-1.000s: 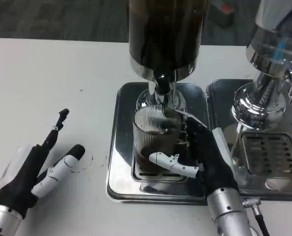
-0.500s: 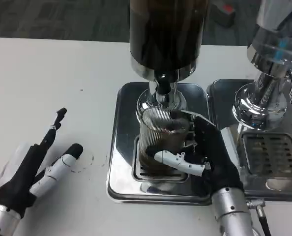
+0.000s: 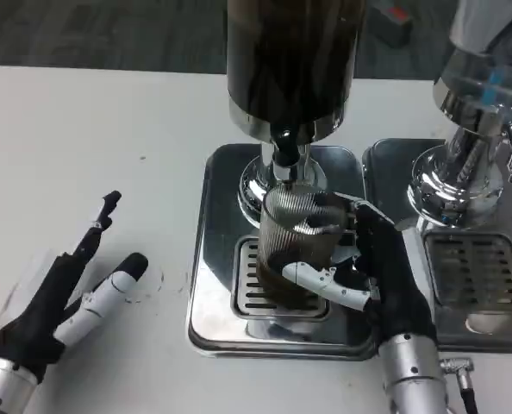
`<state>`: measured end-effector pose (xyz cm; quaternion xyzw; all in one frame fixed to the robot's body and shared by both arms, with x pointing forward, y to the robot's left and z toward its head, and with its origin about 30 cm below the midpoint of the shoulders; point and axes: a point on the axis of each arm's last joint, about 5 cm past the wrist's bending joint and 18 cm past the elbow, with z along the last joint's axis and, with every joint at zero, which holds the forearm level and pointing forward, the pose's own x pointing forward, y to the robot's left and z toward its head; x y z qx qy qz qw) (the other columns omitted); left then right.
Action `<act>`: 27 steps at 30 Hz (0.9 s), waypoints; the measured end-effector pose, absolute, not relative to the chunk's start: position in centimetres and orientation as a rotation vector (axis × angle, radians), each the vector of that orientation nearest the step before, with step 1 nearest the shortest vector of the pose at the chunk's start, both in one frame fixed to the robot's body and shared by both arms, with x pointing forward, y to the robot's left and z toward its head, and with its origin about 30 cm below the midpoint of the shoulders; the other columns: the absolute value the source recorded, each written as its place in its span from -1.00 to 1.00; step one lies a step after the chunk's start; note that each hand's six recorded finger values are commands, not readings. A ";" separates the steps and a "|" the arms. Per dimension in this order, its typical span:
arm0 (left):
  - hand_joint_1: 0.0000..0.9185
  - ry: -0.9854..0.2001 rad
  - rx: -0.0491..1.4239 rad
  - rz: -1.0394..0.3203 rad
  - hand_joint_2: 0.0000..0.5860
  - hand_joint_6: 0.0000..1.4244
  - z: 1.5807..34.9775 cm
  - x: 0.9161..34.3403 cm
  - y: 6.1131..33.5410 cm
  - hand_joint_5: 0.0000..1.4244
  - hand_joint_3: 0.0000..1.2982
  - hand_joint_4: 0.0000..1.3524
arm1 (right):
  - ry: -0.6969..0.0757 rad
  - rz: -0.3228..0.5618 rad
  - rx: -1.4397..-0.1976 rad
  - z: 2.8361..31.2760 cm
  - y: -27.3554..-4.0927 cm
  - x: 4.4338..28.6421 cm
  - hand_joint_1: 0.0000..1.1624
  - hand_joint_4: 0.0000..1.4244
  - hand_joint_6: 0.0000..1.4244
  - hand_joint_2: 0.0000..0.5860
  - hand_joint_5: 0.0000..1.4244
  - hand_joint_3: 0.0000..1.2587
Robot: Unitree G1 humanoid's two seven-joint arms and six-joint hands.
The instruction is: Grasp the cup under the faucet to collect the drink, then remove the cup.
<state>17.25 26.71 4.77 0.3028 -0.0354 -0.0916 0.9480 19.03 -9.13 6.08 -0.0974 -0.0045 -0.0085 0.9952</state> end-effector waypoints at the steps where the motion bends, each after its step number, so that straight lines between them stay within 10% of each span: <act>1: -1.00 -0.072 0.616 -0.188 -0.47 -1.00 4.8 17.3 26.7 -0.95 -0.97 -1.00 | -0.009 -0.018 -0.195 6.1 -9.1 19.0 0.85 -0.13 0.40 -0.35 0.05 -0.17; 27: -1.00 -0.074 0.622 -0.239 -0.48 -1.00 4.8 18.1 26.2 -0.96 -0.99 -1.00 | -0.054 -0.087 -0.248 6.5 -9.6 17.1 0.75 -0.09 0.50 -0.34 0.11 -0.13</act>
